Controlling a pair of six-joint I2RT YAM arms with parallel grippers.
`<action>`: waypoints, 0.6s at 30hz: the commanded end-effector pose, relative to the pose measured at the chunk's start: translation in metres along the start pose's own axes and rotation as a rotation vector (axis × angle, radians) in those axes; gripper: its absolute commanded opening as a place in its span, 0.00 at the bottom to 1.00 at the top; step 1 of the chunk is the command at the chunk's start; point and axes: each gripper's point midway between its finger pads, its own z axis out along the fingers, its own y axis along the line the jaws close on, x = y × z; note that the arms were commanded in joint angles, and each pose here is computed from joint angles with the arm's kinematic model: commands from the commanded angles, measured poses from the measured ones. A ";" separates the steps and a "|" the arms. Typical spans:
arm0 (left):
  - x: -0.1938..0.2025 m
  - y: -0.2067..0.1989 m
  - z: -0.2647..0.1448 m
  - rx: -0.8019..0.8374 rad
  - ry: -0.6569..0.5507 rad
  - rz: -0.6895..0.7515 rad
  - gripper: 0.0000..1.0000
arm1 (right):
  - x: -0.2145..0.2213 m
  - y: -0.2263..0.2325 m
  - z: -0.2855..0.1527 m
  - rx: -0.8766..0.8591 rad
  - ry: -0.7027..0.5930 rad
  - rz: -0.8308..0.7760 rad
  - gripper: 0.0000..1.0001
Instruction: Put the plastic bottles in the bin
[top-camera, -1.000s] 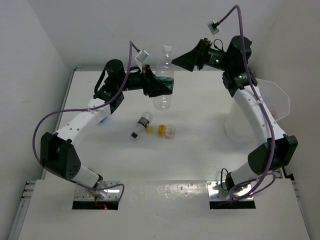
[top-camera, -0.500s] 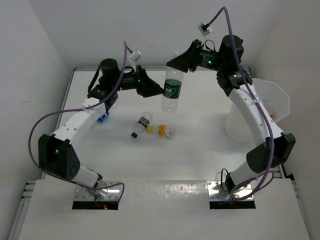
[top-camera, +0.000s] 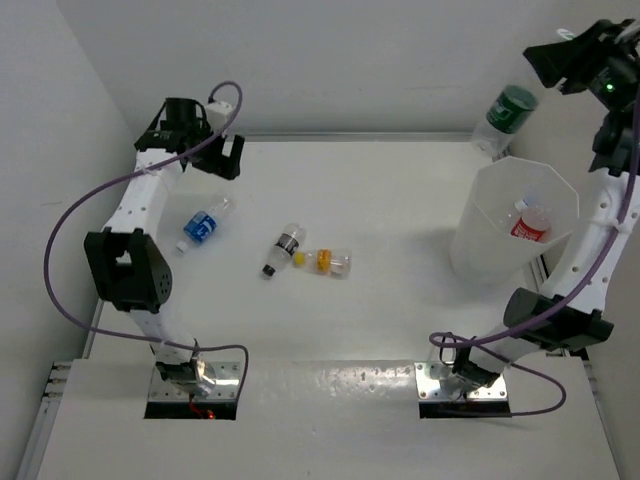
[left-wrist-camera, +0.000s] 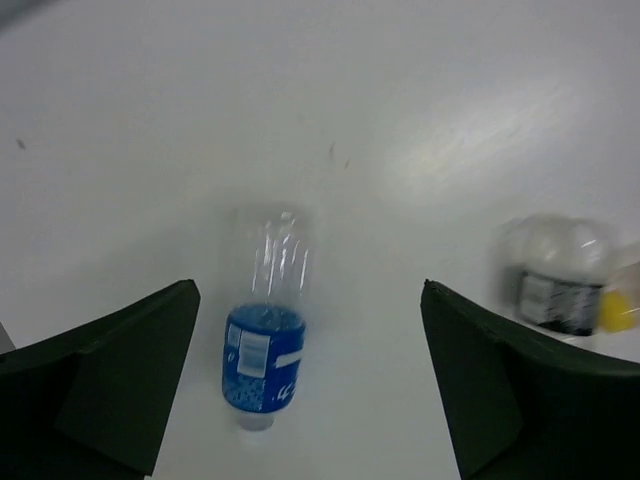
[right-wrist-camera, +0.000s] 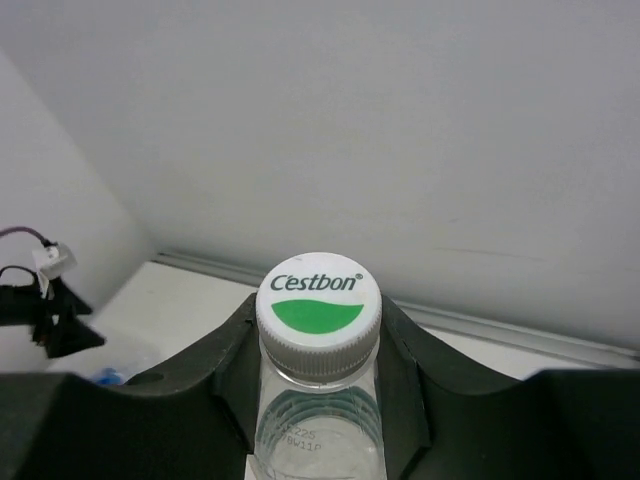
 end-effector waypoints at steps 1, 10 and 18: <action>0.113 0.038 0.018 -0.090 0.417 0.093 1.00 | 0.011 -0.014 -0.027 0.059 0.079 -0.084 0.19; 0.196 0.045 0.059 -0.052 0.637 0.088 1.00 | 0.068 -0.070 -0.084 0.217 0.262 -0.081 0.19; 0.241 0.026 0.080 0.021 0.727 0.087 0.81 | 0.138 -0.090 -0.079 0.226 0.409 -0.073 0.19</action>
